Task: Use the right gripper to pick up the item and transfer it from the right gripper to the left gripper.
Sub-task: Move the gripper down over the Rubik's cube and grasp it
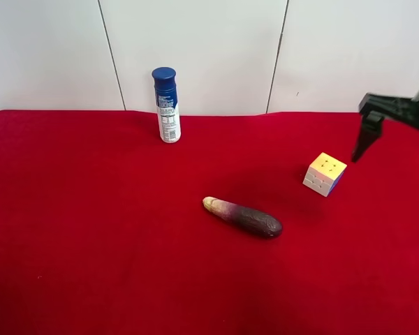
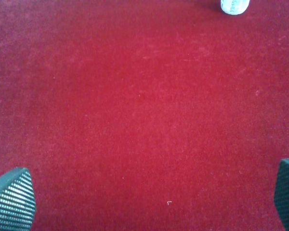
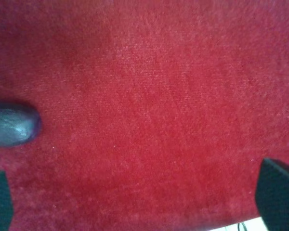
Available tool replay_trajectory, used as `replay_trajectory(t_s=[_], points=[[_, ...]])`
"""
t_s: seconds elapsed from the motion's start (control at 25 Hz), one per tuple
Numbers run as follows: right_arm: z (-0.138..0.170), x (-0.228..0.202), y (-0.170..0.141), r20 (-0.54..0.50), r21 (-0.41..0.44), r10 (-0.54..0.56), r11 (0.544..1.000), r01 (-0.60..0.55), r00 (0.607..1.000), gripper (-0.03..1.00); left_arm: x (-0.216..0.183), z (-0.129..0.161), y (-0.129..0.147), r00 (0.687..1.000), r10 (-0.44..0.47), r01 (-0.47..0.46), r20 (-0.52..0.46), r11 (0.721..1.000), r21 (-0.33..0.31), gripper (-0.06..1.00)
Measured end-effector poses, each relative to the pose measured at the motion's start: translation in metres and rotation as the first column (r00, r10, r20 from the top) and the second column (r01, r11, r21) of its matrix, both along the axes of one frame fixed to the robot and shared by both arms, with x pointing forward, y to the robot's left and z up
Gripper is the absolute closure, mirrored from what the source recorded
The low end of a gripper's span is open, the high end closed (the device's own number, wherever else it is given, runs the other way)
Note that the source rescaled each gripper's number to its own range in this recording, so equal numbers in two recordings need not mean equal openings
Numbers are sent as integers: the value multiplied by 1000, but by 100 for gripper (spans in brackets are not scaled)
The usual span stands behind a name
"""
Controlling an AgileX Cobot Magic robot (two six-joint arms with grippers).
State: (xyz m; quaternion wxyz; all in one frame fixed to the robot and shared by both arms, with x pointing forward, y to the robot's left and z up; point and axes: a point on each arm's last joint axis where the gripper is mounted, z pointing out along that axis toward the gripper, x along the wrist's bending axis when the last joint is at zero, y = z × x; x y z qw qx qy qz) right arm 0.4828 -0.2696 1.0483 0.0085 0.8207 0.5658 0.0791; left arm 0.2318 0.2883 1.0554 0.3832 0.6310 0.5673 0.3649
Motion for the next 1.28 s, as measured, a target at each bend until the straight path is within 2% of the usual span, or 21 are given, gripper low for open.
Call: replay_trajectory(t_s=[0.16, 0.48, 0.64, 0.88, 1.28], points=[[-9, 23, 3, -38, 5, -26, 1000, 26, 999, -3, 0, 0, 0, 1000, 0, 0, 0, 1000, 0, -6], [-14, 69, 4, -36, -25, -84, 996, 83, 996, -3, 0, 0, 0, 1000, 0, 0, 0, 1000, 0, -6], [-33, 84, 5, -67, -32, -122, 992, 120, 990, -3, 0, 0, 0, 1000, 0, 0, 0, 1000, 0, -6], [-58, 103, 6, -36, -19, -187, 982, 186, 982, -3, 0, 0, 0, 1000, 0, 0, 0, 1000, 0, -6], [-96, 119, 8, -54, -23, -214, 977, 213, 975, -3, 0, 0, 0, 1000, 0, 0, 0, 1000, 0, -6]])
